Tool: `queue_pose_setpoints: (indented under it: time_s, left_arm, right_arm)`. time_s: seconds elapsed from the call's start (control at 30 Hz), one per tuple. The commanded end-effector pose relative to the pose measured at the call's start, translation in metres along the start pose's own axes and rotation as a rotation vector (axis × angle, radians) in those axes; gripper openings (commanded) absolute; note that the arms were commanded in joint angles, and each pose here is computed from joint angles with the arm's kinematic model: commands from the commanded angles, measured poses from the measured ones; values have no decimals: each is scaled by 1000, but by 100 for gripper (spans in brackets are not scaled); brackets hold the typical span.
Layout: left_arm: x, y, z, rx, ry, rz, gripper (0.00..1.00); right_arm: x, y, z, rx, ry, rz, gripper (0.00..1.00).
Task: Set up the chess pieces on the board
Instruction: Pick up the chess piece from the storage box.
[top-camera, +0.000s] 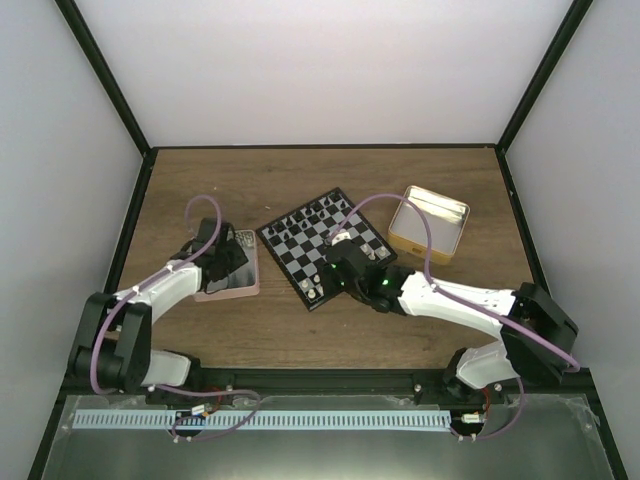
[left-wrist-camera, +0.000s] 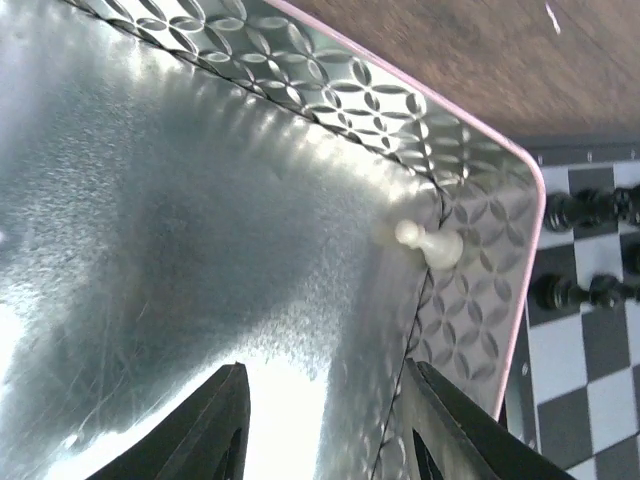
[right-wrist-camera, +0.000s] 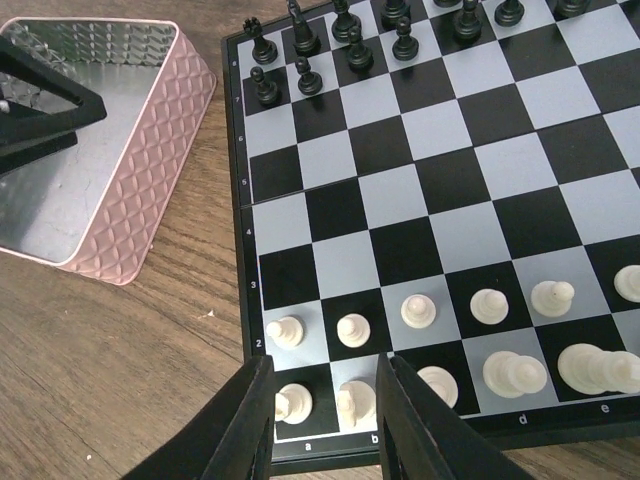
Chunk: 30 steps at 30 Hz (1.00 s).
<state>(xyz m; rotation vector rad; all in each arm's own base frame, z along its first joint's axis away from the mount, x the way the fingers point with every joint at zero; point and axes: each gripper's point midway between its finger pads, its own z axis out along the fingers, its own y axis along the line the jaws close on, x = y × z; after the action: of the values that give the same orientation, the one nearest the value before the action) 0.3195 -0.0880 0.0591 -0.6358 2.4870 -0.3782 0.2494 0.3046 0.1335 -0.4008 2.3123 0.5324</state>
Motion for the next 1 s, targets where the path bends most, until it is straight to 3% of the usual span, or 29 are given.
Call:
queue_pose_setpoints:
  time_s: [0.0, 0.2, 0.4, 0.73, 0.97]
  left_arm:
    - [-15, -17, 9, 134, -10, -175, 45]
    - [-21, -18, 29, 206, -8, -399, 46]
    - [-21, -10, 45, 174, -14, -525, 39]
    - [-19, -13, 63, 205, 14, -635, 37]
    - [-14, -11, 67, 210, 19, -676, 30]
  right_arm:
    - [-17, 7, -11, -12, -47, 27, 29]
    - [-18, 6, -16, -17, -57, 37, 29]
    - [-17, 3, -19, -15, -58, 52, 29]
    - [-17, 0, -23, -6, -65, 57, 29]
    - [-17, -2, -25, 1, -71, 58, 29]
